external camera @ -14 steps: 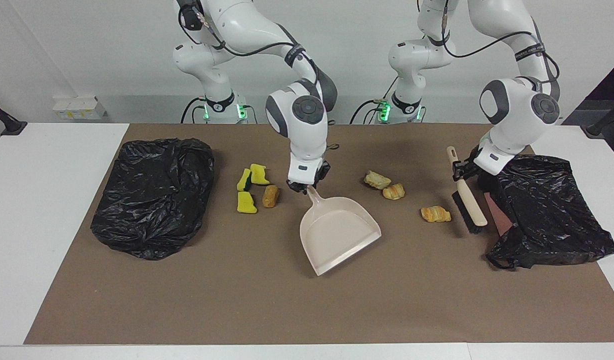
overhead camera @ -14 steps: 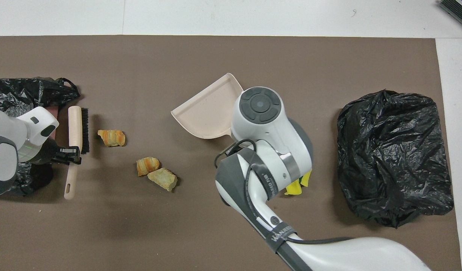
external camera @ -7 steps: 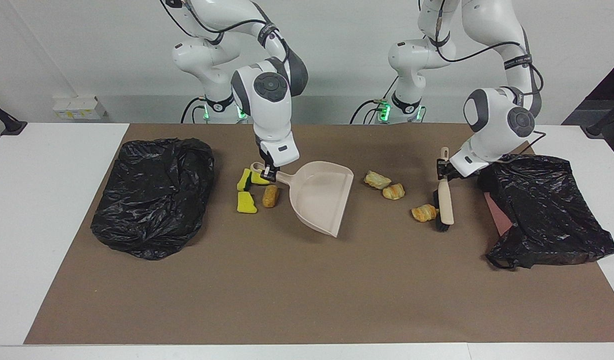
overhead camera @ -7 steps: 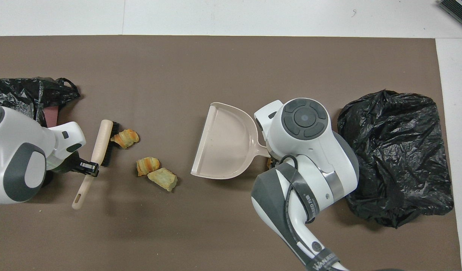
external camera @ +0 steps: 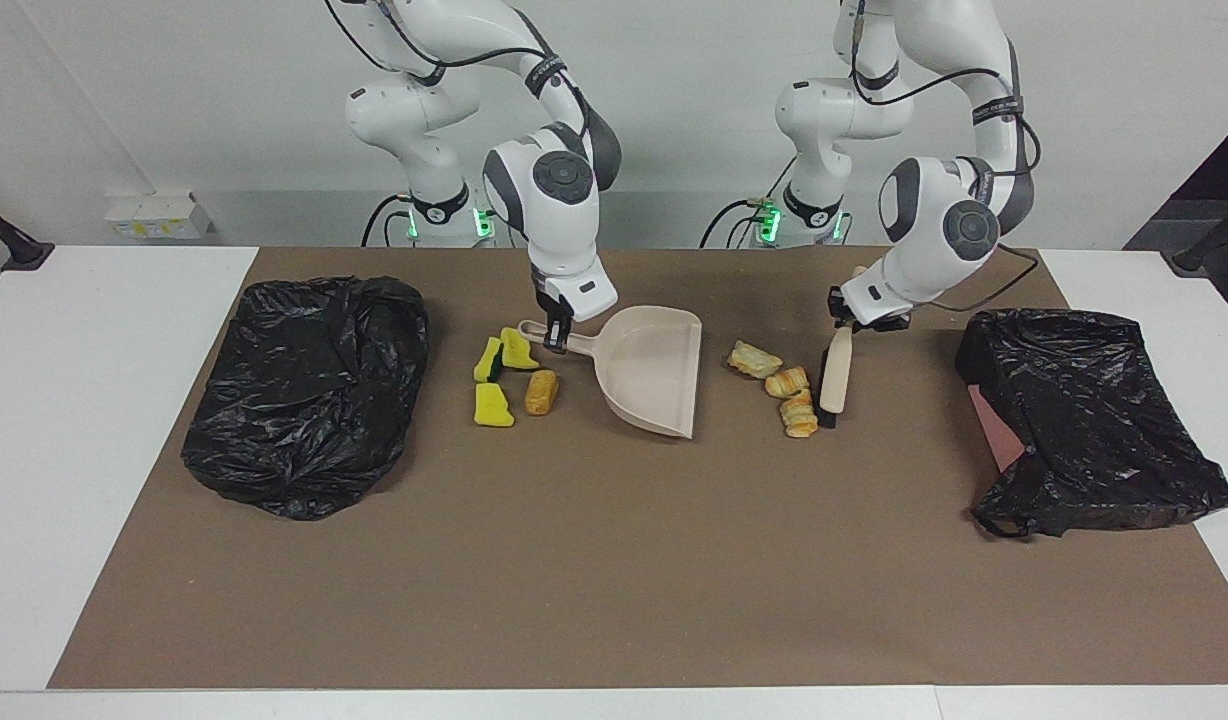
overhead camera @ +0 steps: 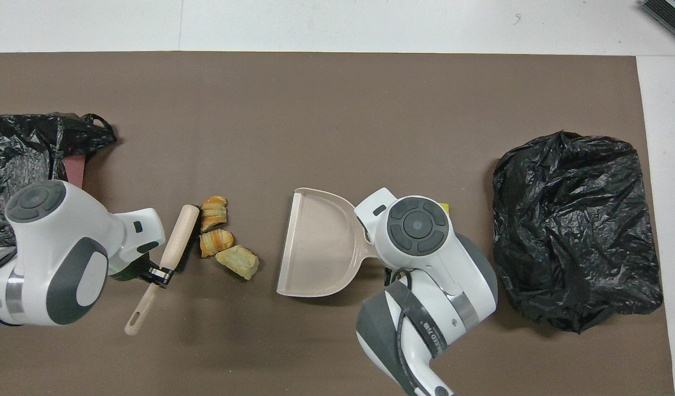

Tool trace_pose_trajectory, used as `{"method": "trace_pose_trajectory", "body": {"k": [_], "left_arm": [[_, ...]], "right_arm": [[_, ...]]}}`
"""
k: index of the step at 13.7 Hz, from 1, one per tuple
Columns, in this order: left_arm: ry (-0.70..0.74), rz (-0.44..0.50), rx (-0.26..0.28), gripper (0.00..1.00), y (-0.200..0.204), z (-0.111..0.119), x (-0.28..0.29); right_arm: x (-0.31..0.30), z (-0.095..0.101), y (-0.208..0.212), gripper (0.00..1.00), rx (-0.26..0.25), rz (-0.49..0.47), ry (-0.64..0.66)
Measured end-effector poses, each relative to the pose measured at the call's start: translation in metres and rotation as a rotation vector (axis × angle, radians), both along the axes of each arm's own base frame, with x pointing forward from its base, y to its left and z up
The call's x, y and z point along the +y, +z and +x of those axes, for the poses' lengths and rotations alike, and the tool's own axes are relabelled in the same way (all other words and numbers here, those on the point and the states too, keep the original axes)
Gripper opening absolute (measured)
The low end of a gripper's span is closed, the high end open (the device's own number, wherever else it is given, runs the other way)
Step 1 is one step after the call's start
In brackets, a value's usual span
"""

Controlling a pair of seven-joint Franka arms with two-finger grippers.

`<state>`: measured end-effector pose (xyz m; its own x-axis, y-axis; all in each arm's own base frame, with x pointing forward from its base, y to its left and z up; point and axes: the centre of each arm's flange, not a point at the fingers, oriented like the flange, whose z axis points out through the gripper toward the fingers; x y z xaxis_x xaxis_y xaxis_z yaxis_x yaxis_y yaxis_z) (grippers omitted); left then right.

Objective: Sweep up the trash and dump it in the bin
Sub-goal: 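Sweep the bread pieces with the left gripper into the held dustpan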

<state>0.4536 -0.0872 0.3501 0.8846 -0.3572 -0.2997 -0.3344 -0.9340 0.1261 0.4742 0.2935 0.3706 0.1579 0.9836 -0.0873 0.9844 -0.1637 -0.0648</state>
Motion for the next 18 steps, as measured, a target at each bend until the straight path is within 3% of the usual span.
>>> {"method": "trace_pose_trajectory", "body": {"k": [3,6,10,15,18], "left_arm": [[0.069,0.042,0.000,0.26,-0.002,-0.013,-0.020],[0.138,0.071,-0.017,0.26,-0.004,-0.027,-0.034],[0.180,-0.027,-0.027,0.26,-0.007,-0.041,-0.087],[0.188,-0.183,0.008,0.26,-0.002,-0.069,-0.166],[0.201,-0.206,0.029,0.26,0.025,-0.063,-0.181]], "right_arm": [[0.009,-0.016,-0.019,0.31,-0.007,0.005,0.022],[0.014,-0.027,-0.026,0.31,-0.029,0.002,-0.053],[0.026,-0.038,-0.025,0.31,-0.055,-0.025,-0.087],[0.026,-0.038,-0.025,0.31,-0.055,-0.026,-0.087],[0.025,-0.038,-0.025,0.31,-0.054,-0.026,-0.087]]}}
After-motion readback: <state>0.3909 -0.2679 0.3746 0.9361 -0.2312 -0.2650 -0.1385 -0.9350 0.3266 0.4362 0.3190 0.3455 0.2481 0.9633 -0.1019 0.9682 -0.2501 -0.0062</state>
